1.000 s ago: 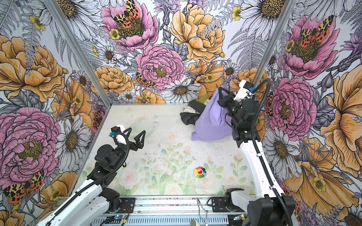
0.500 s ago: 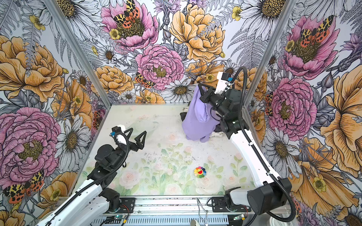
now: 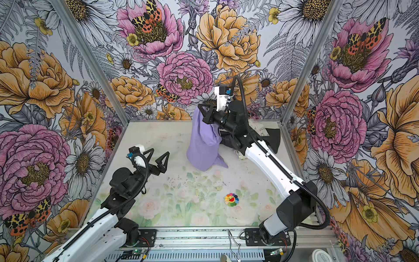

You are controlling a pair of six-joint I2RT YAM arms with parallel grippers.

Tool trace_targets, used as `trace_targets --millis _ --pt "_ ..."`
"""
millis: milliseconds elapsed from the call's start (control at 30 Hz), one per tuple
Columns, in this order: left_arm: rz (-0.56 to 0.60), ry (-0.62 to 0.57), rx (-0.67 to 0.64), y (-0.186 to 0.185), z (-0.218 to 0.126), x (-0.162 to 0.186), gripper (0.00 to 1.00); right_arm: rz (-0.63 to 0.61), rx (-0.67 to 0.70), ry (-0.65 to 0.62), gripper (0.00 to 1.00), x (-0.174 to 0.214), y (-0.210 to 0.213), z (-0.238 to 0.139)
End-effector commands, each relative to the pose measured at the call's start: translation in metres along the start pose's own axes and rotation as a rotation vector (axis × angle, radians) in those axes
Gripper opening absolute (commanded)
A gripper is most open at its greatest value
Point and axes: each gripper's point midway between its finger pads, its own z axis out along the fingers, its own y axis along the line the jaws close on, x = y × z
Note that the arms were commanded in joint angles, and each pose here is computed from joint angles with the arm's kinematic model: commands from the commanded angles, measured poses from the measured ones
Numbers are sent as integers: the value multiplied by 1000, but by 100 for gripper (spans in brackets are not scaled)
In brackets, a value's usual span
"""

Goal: Pick out a specific cloth from the pile
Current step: 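Swing the held purple shirt toward the left gripper and lower it, then reach the left gripper to the purple shirt and grasp it while the right gripper releases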

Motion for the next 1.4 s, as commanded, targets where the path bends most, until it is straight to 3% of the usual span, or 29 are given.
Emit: trace_targets --millis 0,100,233,433,500,667,933,1100,1367 --pt "-21 -39 10 -4 -3 -12 99 -59 -27 12 0 4 8 5" --pt "-24 -38 2 -3 -2 -12 99 -68 10 65 2 29 -9 9" --pt "-31 -27 -7 -1 0 -8 99 -132 132 139 36 62 -43 1" --pt "-64 28 -29 4 9 4 98 -272 346 172 69 70 -80 -30" --pt "-83 50 -32 5 14 10 98 -309 389 165 76 66 -85 -39" --pt "-134 154 -25 3 30 33 96 -367 446 127 81 52 -88 -58" --pt "-172 422 -46 -3 64 92 89 -396 501 95 83 44 -92 -81" --pt "-205 515 2 -18 82 115 80 -391 519 91 83 46 -96 -93" --pt "-259 627 15 -24 96 148 75 -368 541 81 84 47 -105 -108"
